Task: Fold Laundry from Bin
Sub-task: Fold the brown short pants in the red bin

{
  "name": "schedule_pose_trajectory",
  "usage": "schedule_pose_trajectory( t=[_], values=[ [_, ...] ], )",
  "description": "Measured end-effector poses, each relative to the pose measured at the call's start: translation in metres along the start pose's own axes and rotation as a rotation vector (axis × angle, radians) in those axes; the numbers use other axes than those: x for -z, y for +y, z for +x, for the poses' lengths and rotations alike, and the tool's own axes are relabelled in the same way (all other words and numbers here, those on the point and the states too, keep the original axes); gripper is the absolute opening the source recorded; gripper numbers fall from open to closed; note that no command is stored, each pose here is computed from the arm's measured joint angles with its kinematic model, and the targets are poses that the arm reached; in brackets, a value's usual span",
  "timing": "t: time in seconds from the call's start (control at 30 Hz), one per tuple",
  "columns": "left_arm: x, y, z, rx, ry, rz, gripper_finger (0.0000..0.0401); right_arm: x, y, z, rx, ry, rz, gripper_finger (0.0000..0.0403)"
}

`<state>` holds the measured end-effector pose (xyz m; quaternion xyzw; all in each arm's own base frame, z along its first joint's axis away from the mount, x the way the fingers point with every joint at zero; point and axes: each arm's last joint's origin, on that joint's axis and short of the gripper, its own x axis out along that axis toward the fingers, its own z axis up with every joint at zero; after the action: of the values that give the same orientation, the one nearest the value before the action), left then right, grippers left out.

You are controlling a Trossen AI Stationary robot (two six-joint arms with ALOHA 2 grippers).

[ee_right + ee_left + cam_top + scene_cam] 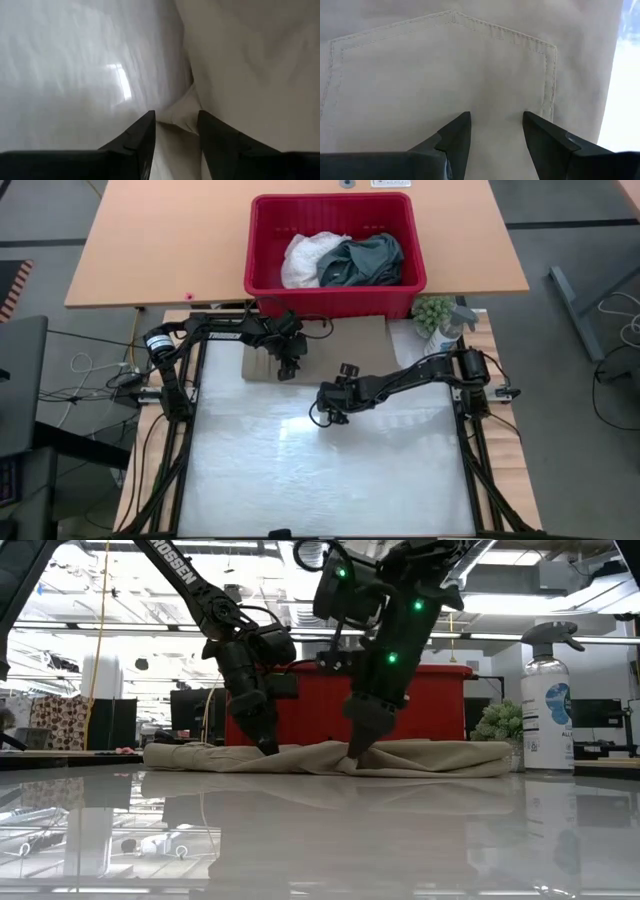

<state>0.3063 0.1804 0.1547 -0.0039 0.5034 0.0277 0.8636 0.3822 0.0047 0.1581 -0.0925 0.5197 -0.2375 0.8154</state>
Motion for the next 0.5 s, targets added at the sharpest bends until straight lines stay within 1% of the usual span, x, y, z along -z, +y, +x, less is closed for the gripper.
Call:
schedule_pose_trajectory(
  t=[0.33, 0.4, 0.5],
  values=[
    [0.0, 0.0, 0.0, -0.003, -0.005, 0.0, 0.0171, 0.003, -0.004, 0.005, 0.009, 0.017, 0.007, 0.0165],
    [-0.001, 0.0, 0.0, -0.003, -0.006, 0.0, 0.0171, 0.004, -0.003, 0.008, 0.012, 0.026, -0.002, 0.0153],
    [-0.001, 0.0, 0.0, -0.003, -0.006, 0.0, 0.0171, 0.008, 0.0, 0.014, 0.015, 0.053, -0.019, 0.0116]
  ],
)
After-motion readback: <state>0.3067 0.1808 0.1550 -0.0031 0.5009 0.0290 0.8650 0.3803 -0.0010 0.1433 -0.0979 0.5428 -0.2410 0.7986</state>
